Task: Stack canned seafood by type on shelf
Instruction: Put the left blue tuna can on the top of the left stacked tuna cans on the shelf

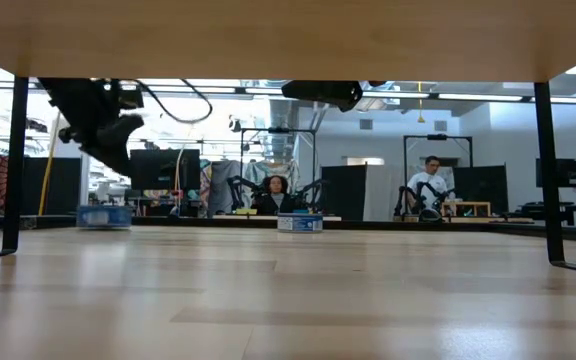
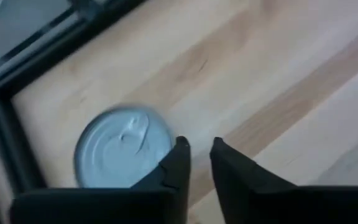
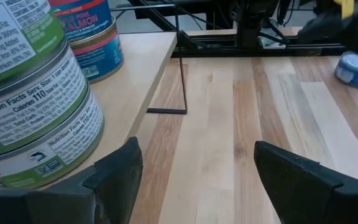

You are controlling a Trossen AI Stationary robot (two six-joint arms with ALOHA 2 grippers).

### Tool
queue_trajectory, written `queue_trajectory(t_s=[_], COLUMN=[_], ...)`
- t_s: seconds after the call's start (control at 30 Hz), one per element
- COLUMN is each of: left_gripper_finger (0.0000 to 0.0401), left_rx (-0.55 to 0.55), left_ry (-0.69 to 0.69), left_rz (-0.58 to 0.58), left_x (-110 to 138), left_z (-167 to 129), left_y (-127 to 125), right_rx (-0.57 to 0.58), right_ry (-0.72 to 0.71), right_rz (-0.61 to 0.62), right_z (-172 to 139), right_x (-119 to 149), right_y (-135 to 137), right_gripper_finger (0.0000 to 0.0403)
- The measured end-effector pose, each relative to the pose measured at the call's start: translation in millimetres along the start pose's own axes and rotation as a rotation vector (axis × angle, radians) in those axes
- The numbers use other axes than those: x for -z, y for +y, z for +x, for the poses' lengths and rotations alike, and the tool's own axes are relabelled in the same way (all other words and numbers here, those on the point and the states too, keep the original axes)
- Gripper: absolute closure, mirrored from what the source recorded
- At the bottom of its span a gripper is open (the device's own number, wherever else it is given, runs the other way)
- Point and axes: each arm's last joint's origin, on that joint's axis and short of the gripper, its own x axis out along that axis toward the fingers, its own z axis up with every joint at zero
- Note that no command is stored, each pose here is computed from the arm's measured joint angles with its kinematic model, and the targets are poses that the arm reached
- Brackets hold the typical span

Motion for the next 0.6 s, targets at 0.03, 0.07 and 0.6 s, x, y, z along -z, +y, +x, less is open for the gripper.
queue_trajectory(t_s=[0.03,0.07,0.6], left_gripper_finger=[0.0335,0.0323,0.0347], left_rx=[-0.02,-0.041,-0.242], left_ry=[0.028,0.057,0.271], left_rz=[0.013,0.026,0.244], left_x=[1,3,22], left_z=[4,8,52], left_y=[-1,-1,-18], right_rx=[0.0,-0.001,-0.028], right_ry=[0.0,0.0,0.002], right_rz=[0.0,0.0,-0.009], right_z=[0,0,1], right_x=[0,0,1], right_y=[0,0,10], right_gripper_finger=[0.0072,0.0072,0.0072])
